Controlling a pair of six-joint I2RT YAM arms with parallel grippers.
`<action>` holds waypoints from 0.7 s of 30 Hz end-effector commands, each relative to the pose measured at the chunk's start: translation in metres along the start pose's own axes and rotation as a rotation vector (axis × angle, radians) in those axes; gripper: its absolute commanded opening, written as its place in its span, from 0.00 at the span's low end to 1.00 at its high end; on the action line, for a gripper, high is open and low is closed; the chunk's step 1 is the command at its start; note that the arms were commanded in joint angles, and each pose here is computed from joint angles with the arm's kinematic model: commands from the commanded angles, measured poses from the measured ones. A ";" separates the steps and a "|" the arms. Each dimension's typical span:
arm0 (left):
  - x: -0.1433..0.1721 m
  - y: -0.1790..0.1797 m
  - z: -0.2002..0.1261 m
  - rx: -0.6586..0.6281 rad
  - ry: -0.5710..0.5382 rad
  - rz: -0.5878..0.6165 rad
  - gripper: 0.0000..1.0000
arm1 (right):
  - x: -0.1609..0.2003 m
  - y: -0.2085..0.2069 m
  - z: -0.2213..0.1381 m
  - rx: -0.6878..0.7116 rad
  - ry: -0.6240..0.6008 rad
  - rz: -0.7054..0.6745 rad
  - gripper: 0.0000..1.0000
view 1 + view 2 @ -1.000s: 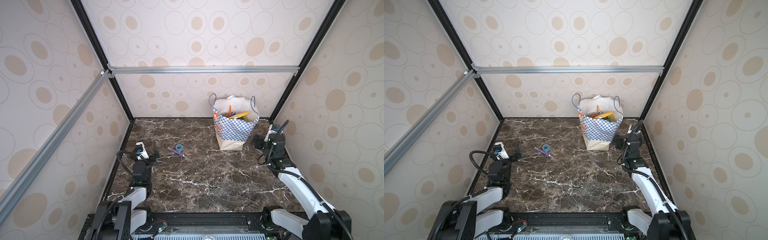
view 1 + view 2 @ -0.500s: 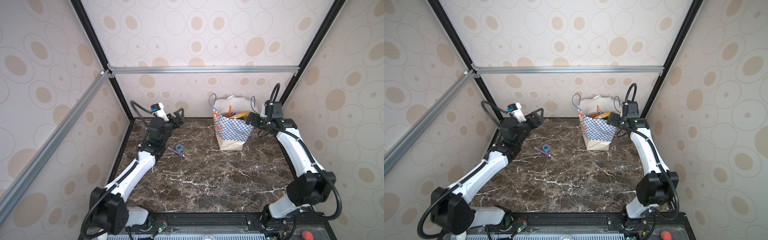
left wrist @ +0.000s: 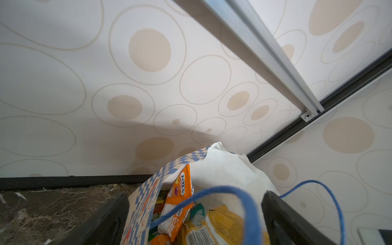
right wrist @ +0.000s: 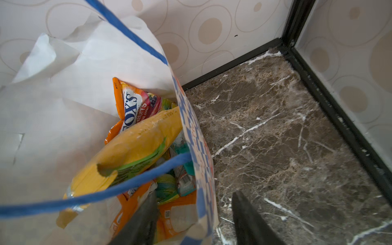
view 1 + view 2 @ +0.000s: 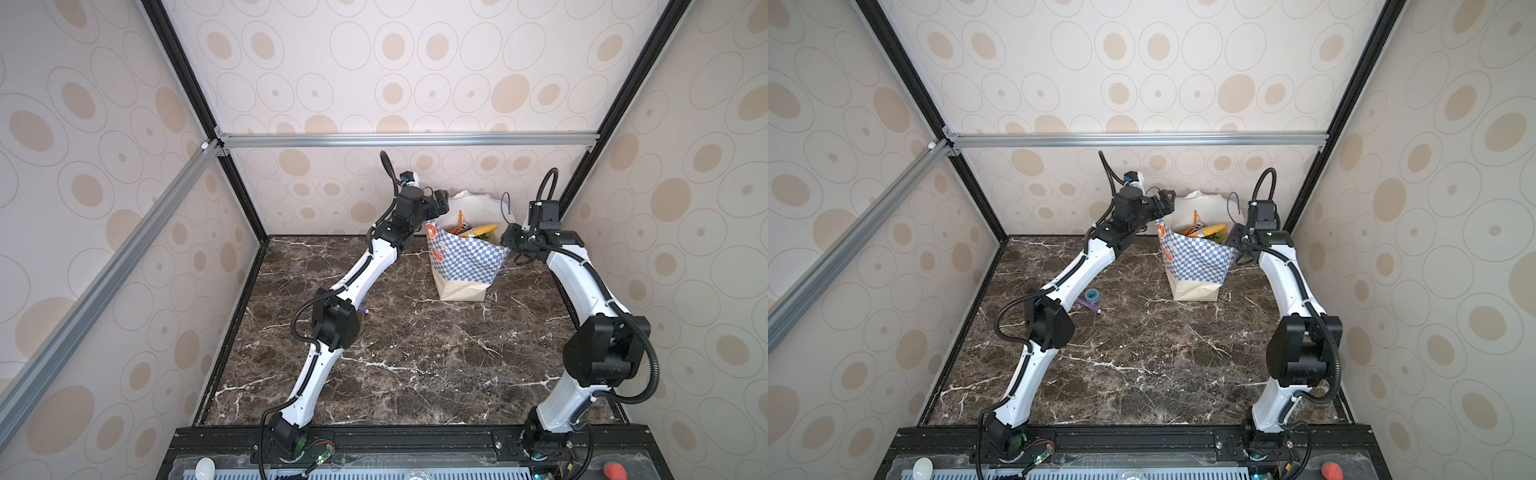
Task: Take the snacks out of the paper bag
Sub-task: Move the paper bag to the center of the table.
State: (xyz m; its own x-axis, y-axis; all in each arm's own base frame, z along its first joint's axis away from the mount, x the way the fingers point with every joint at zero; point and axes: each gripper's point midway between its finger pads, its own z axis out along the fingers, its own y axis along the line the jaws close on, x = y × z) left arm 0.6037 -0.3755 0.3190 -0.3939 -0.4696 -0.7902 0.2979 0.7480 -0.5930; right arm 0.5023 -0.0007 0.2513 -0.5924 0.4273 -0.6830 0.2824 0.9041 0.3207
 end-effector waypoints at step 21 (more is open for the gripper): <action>0.012 0.014 -0.078 -0.127 0.192 0.109 0.00 | 0.058 0.076 -0.062 -0.401 0.093 0.107 0.01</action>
State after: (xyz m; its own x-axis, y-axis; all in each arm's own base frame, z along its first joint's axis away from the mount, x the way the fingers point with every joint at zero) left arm 0.5512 -0.3589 0.2499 -0.6013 -0.2763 -0.7497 0.2170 0.8466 -0.4860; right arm 0.4631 0.0657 0.2491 -0.6393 0.5038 -0.5810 0.1246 0.8134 0.5683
